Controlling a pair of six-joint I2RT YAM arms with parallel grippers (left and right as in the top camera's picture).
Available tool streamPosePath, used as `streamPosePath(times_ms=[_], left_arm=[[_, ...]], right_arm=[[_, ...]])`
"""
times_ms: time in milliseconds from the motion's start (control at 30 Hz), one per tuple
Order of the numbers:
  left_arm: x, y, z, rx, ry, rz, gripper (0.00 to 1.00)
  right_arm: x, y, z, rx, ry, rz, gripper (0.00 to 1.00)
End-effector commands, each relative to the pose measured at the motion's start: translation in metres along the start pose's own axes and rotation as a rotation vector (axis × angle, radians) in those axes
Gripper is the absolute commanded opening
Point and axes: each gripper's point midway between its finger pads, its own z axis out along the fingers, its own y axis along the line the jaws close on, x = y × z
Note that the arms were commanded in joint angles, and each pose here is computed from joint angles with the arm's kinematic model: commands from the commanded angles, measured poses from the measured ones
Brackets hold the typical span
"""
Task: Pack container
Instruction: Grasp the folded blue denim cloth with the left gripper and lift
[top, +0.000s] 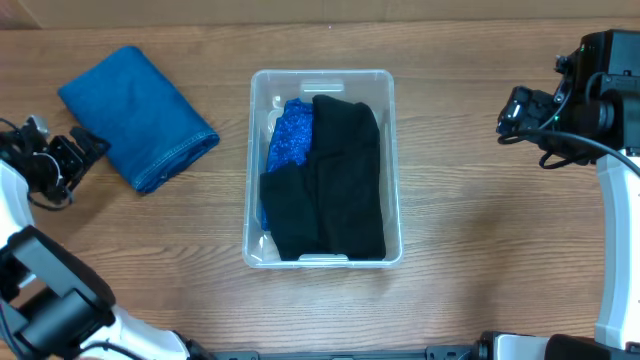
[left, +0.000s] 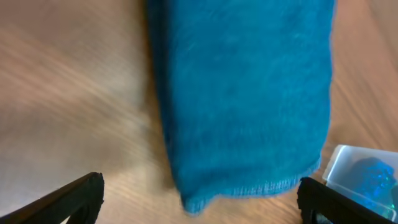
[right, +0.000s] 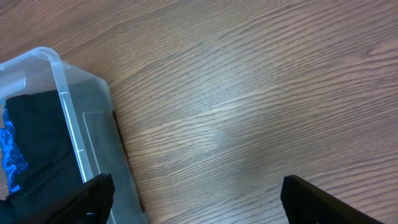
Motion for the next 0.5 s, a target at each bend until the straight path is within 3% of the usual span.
streamPosePath(times_ms=[0, 233, 400, 467], left_arm=[[0.0, -0.002, 0.032, 0.108, 0.023, 0.1, 1.0], [-0.015, 0.032, 0.076, 0.09, -0.016, 0.004, 1.0], [-0.022, 0.002, 0.134, 0.369, -0.039, -0.021, 1.0], [-0.015, -0.018, 0.153, 0.416, -0.011, -0.037, 1.0]], right_arm=[[-0.002, 0.001, -0.002, -0.005, -0.012, -0.026, 0.9], [-0.001, 0.0, -0.002, -0.005, -0.01, -0.048, 0.91], [0.001, 0.0, -0.002, -0.004, -0.002, -0.047, 0.91], [0.001, 0.003, -0.002, -0.018, 0.001, -0.047, 0.91]])
